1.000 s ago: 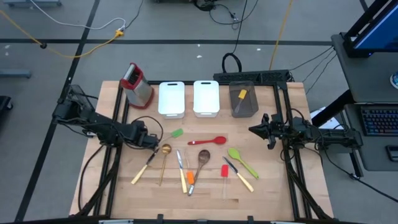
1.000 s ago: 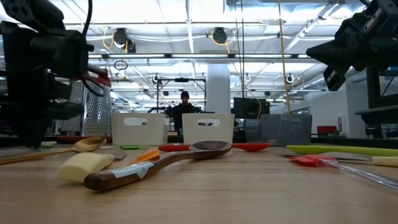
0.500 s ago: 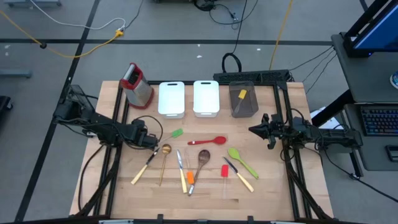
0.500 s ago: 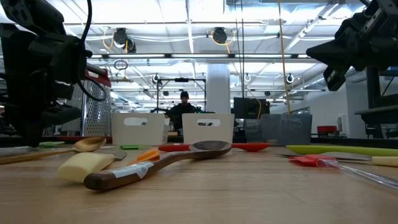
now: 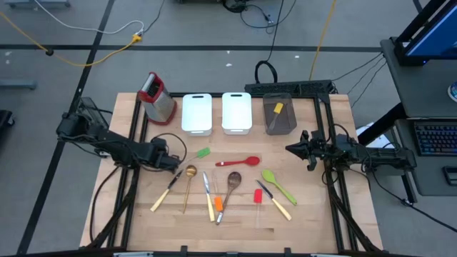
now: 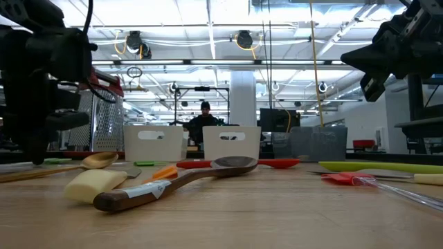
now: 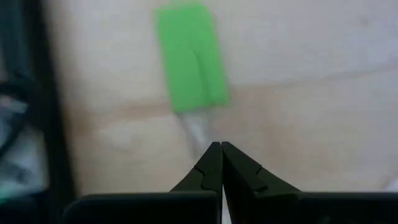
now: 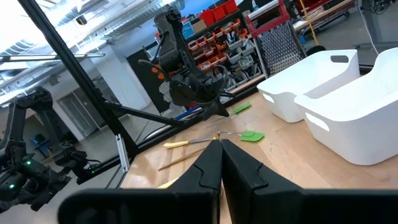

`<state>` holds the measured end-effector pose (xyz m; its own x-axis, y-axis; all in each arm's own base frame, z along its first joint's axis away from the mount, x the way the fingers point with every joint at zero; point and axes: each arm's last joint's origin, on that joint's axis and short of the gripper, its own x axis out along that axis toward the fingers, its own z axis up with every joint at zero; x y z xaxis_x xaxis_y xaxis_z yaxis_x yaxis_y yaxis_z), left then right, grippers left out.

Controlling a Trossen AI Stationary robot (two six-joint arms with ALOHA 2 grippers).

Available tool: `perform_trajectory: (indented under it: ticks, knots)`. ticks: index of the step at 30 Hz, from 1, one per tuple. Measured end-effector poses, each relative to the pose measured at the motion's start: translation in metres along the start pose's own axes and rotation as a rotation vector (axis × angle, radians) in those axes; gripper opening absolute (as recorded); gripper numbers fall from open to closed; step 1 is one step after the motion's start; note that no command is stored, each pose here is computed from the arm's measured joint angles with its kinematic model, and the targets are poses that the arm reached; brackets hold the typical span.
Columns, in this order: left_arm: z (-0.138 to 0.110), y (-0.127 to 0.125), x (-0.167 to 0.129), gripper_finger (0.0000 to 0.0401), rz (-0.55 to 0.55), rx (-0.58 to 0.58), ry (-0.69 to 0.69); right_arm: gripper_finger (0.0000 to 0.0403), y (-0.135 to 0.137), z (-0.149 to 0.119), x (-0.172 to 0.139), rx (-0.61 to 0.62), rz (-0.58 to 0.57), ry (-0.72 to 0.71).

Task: Pick & Place Kitchen Items
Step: Put the green silicone spatula into the black bin

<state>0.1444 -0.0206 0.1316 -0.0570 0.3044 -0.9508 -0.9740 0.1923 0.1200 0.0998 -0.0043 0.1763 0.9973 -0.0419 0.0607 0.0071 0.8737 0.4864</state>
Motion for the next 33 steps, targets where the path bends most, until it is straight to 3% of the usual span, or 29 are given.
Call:
perform_trajectory:
  ticks: [9,22,33]
  knots:
    - [-0.001,0.0,0.0,0.0007,0.017,0.011,-0.009,0.0,0.0,0.0,0.0,0.003,-0.001,0.0]
    - [0.009,0.001,-0.018,0.0005,-0.045,-0.022,-0.045,0.0,0.0,0.0,0.0,0.004,-0.001,0.0]
    - [0.01,-0.001,-0.011,0.0001,-0.005,0.067,0.086,0.0,0.0,0.0,0.0,0.011,0.002,0.002]
